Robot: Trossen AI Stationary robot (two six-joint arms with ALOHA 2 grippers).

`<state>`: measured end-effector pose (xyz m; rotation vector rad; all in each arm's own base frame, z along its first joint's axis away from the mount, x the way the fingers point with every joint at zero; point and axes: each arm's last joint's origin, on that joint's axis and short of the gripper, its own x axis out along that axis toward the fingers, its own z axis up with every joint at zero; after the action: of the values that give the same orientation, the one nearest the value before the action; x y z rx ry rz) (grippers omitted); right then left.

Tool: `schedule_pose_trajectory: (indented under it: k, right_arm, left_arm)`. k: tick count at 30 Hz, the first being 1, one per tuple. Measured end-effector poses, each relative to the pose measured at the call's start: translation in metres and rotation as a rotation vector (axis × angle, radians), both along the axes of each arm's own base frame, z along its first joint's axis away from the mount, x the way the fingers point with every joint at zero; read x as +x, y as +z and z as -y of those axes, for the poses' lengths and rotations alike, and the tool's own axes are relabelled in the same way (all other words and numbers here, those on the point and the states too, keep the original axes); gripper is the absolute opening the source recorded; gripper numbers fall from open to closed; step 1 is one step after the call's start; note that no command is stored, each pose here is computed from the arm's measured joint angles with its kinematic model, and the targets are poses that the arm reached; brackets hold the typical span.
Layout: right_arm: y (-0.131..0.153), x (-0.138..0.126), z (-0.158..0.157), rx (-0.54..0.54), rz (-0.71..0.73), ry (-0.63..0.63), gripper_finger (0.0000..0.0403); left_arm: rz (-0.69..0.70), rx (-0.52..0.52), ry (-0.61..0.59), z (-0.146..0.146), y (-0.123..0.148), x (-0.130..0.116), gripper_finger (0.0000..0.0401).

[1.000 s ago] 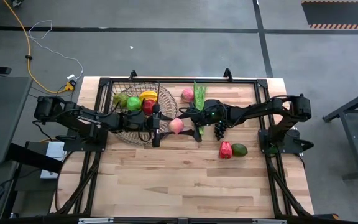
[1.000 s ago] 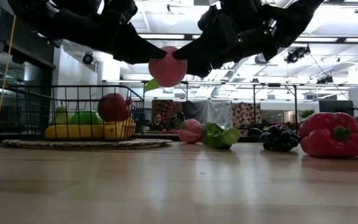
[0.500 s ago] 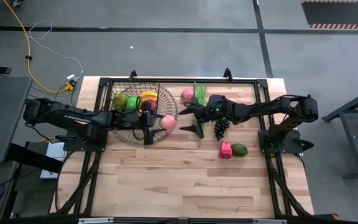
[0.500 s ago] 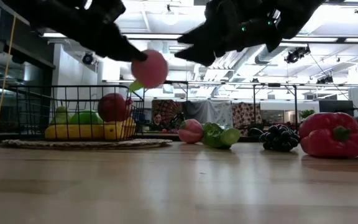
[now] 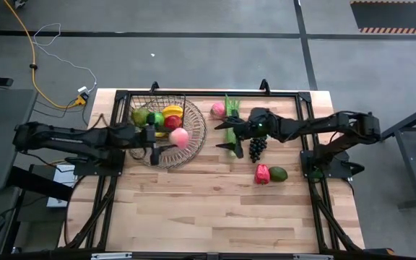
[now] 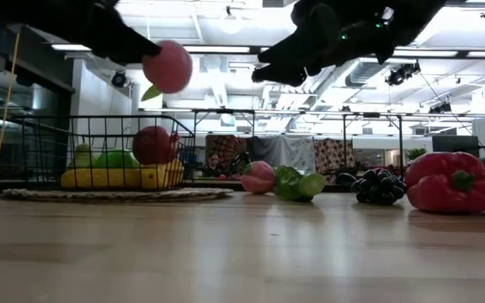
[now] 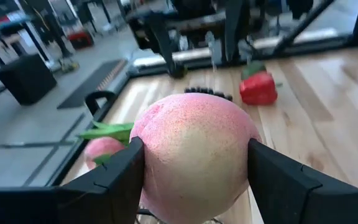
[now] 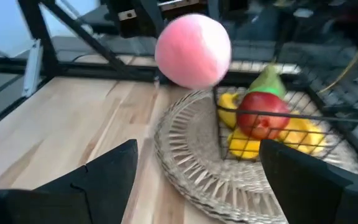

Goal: Build produce basket
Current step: Put the bottom pink peach into the black wire basket

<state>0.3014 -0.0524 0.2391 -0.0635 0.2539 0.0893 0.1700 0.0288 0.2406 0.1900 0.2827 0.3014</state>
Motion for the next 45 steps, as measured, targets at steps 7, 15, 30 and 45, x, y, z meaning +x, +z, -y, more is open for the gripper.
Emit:
schedule_pose_trajectory:
  k: [7, 15, 30, 45]
  right_arm:
    - [0.006, -0.061, 0.005, -0.006, 0.212, -0.227, 0.0323]
    - [0.002, -0.105, 0.000, 0.020, 0.400, -0.297, 0.0323]
    - [0.002, -0.106, 0.001, 0.018, 0.407, -0.321, 0.0323]
    - [0.002, -0.106, 0.001, 0.020, 0.407, -0.321, 0.0323]
  left_arm:
    - [0.174, -0.005, 0.003, 0.003, 0.007, -0.033, 0.0232]
    - [0.298, 0.012, 0.094, 0.000, 0.008, -0.049, 0.0232]
    - [0.267, -0.060, 0.583, -0.020, -0.004, -0.050, 0.0232]
    - [0.061, -0.223, 0.940, -0.070, -0.035, -0.032, 0.0232]
